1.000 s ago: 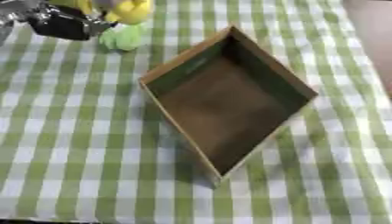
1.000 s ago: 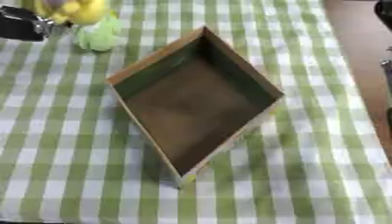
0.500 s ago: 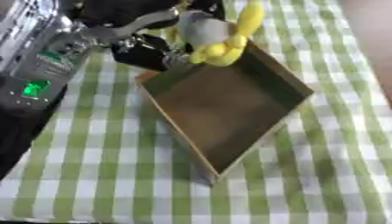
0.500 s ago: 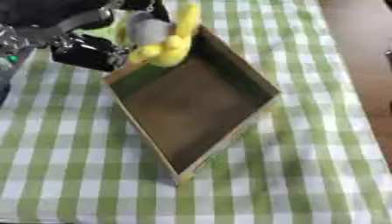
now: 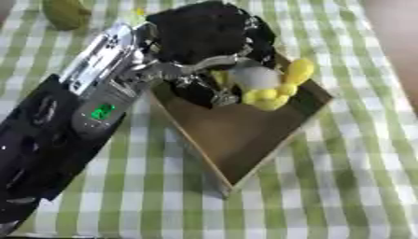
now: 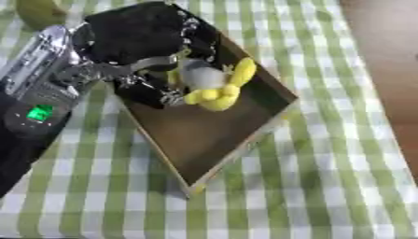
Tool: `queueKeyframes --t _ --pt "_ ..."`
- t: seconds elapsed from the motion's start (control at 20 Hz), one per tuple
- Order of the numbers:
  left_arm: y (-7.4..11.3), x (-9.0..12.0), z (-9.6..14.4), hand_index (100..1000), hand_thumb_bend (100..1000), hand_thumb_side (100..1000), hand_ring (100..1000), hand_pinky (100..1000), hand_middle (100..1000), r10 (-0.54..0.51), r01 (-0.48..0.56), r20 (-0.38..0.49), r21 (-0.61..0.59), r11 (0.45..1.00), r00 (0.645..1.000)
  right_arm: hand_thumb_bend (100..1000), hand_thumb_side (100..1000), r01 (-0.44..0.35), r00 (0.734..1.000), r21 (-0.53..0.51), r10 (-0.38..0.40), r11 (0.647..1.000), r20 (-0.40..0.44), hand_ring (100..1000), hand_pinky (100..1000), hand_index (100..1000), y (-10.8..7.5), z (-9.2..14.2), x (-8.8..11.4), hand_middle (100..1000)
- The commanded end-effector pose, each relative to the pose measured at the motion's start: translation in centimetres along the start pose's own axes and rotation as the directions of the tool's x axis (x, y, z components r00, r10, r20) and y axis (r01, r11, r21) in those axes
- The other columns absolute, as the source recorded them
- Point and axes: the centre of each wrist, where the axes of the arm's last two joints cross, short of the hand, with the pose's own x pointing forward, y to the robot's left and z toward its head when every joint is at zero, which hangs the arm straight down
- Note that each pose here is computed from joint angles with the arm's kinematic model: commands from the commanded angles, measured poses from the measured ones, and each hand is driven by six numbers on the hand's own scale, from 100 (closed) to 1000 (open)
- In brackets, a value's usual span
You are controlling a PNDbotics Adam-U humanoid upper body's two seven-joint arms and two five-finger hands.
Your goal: Pick up objects on the table and place them in the box.
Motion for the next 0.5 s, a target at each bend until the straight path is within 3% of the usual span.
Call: queueKeyframes --t 0.05,0.3,0.35,0.4,0.45,0.5 --pt "-0.6 -0.4 -0.5 713 127 100 555 507 569 -0.004 0.004 -0.006 -0.050 0.999 1.000 100 470 -0.025 0.999 0.013 0.025 1.000 0.033 841 838 928 -0.6 -0.8 0.6 677" --pt "-2.1 -0.8 -0.7 845 178 100 659 655 695 -0.002 0.001 -0.010 -0.147 0.989 1.000 100 470 -0.026 0.999 0.009 0.026 1.000 0.030 842 838 928 -0.7 -0.7 0.5 677" --pt "-2.2 -0.8 -0.6 901 216 100 729 707 762 -0.001 0.000 -0.009 -0.161 0.987 1.000 100 470 -0.026 0.999 0.008 0.026 1.000 0.030 841 838 928 -0.7 -0.7 0.5 677" --pt "-2.4 -0.8 -0.6 920 233 126 748 723 788 0.000 -0.002 -0.008 -0.177 0.984 1.000 100 470 -0.026 0.999 0.008 0.026 1.000 0.029 842 838 928 -0.7 -0.7 0.5 677" --pt "-2.5 -0.8 -0.6 953 281 234 784 761 830 0.002 -0.003 -0.006 -0.190 0.982 1.000 100 470 -0.027 0.999 0.007 0.027 1.000 0.028 842 838 928 -0.7 -0.7 0.5 677" --pt "-2.5 -0.8 -0.6 964 305 266 799 779 847 0.004 -0.004 -0.003 -0.199 0.980 1.000 100 470 -0.027 0.999 0.007 0.027 1.000 0.028 842 838 929 -0.7 -0.6 0.5 677"
